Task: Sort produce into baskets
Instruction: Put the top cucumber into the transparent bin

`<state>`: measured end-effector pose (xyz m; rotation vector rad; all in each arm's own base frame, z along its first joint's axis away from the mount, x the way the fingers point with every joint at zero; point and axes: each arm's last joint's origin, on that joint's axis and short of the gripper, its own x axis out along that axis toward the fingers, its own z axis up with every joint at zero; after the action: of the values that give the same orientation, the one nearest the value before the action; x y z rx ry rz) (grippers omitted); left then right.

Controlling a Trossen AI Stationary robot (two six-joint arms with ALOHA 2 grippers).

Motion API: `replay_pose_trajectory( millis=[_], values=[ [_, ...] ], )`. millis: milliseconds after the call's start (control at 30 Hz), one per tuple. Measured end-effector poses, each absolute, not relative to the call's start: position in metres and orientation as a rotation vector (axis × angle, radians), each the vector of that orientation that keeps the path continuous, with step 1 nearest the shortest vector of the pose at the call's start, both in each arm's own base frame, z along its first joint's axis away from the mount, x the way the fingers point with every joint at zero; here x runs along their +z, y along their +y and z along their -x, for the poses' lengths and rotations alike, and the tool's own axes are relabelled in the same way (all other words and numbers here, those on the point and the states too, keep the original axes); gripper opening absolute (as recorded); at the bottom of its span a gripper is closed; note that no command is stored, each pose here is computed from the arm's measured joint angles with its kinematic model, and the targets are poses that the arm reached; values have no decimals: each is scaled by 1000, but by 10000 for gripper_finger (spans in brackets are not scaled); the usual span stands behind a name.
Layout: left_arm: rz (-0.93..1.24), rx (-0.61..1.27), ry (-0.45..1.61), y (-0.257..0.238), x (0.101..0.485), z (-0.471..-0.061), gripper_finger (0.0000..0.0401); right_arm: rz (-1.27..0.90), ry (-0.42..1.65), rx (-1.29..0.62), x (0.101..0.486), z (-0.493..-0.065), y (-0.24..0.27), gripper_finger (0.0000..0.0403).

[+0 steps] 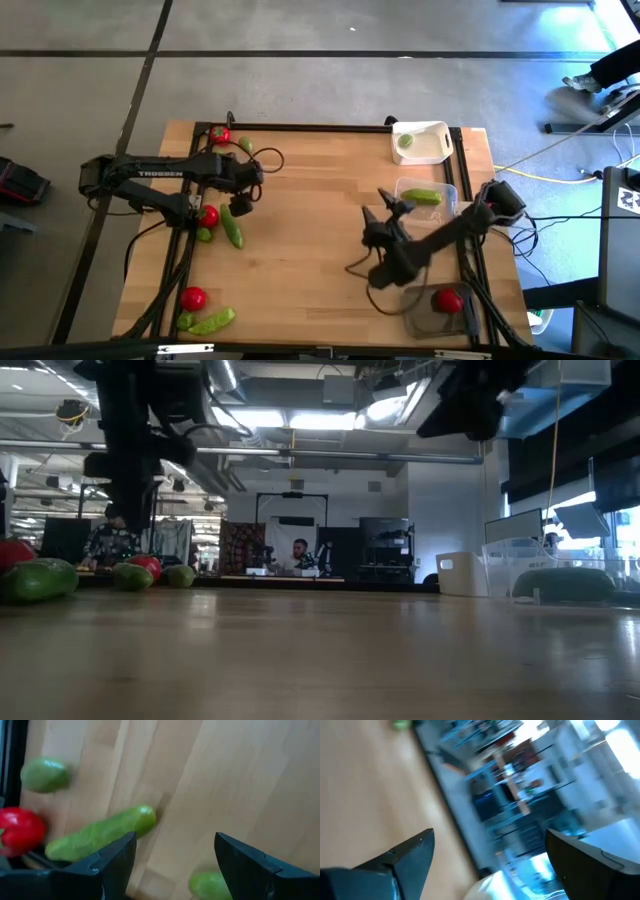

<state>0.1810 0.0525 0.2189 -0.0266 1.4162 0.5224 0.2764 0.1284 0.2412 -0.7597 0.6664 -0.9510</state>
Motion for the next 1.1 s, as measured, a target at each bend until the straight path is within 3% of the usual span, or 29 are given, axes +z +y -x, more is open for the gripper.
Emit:
replay_pose_trajectory(
  millis=[233, 567, 1100],
  values=[
    [-14, 504, 1523, 55, 212, -171, 265, 869, 637, -1043, 243, -287, 96, 358],
    [-25, 536, 1588, 60, 198, -168, 265, 650, 675, -1125, 263, -279, 72, 358],
    [-353, 369, 1860, 97, 157, -185, 265, 556, 703, -1124, 260, -281, 73, 358]
  ],
)
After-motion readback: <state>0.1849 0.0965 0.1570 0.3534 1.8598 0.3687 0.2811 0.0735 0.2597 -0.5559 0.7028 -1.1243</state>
